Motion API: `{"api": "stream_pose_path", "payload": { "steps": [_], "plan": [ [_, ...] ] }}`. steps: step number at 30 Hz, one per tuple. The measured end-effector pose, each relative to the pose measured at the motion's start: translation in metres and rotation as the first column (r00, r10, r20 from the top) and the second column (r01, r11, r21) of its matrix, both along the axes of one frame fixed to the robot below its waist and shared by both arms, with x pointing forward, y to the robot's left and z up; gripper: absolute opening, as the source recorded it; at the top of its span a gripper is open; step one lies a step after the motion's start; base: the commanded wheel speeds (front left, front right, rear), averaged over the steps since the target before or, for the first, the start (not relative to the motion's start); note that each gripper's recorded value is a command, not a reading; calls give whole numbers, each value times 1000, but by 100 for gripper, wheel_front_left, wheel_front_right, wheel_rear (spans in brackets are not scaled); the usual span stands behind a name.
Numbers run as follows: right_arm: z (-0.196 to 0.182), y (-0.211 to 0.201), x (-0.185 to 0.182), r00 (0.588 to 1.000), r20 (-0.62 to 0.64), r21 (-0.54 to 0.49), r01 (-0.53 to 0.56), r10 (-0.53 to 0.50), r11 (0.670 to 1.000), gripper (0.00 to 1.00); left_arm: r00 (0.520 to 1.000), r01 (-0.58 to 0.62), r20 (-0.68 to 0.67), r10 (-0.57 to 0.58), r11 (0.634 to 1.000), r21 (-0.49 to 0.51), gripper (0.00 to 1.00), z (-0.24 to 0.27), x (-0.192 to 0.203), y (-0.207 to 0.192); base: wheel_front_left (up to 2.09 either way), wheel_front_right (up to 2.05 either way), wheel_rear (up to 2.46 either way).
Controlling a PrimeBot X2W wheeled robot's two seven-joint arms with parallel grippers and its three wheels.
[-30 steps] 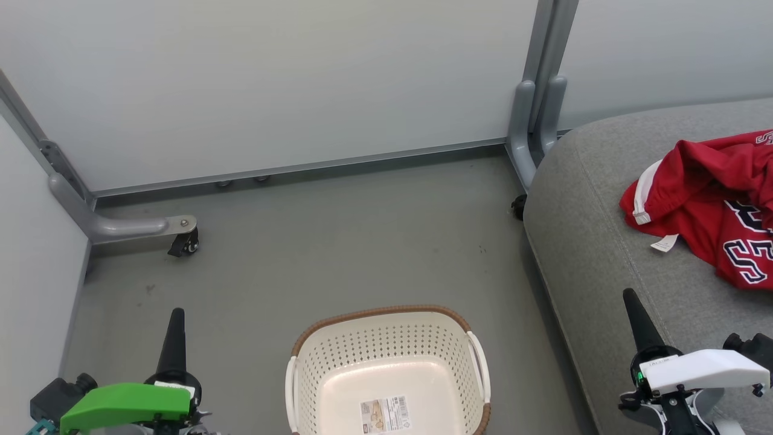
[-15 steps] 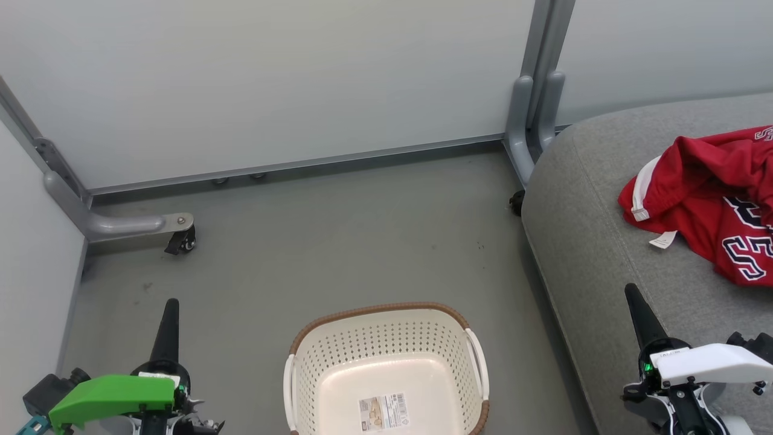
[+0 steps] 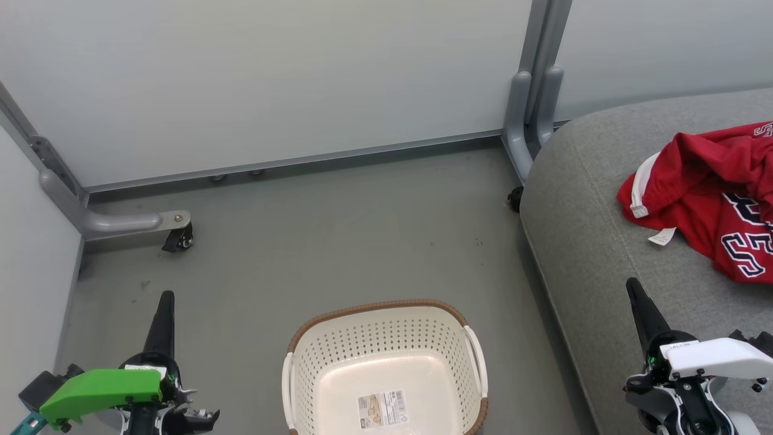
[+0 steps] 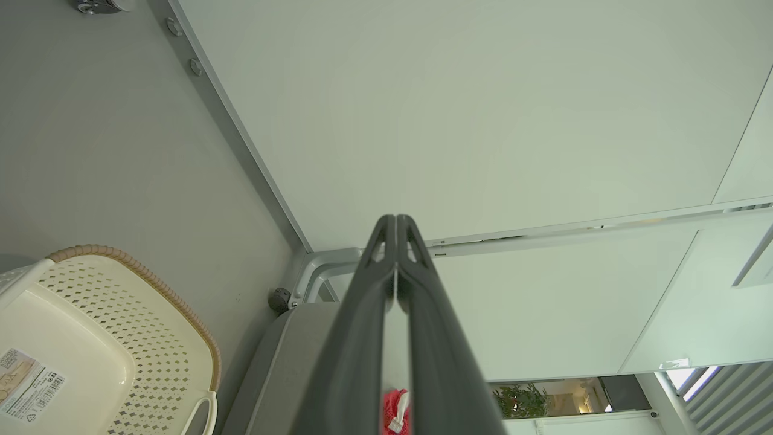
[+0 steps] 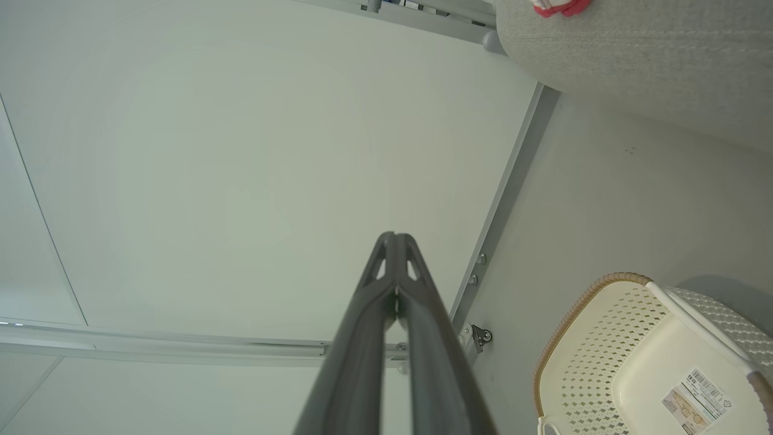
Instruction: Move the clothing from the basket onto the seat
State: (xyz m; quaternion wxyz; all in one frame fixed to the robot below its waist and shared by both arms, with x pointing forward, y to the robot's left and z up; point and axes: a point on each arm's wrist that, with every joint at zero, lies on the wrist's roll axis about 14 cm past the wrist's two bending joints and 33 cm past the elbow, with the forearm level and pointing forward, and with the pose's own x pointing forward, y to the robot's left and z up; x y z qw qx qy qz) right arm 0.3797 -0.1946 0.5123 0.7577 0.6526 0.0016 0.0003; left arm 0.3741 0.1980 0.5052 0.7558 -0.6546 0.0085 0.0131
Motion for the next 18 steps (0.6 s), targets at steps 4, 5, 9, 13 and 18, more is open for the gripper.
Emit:
{"api": "stream_pose_path", "payload": {
  "steps": [4, 5, 9, 13, 18],
  "plan": [
    [0, -1, 1, 1000, 0, 28, 0, 0, 1000, 0, 1000, 2, 9, -2, 1000, -26, 0, 2, 3, 0, 0, 0, 0],
    [0, -1, 1, 1000, 1, 36, 2, -2, 999, 0, 1000, 2, 11, -2, 999, -33, 0, 3, 3, 0, 0, 0, 0],
    [0, -2, 2, 1000, 0, 64, 1, -1, 998, 0, 1000, 3, 12, -3, 998, -62, 0, 3, 4, 1, 0, 0, 0],
    [2, -3, 4, 1000, 6, 91, 1, -2, 996, 0, 1000, 6, 17, -5, 996, -88, 0, 4, 6, 1, 0, 0, 0],
    [1, -4, 4, 1000, 3, 126, 2, -2, 992, 0, 1000, 9, 25, -6, 992, -122, 0, 6, 9, 1, 0, 0, 0]
  ]
}}
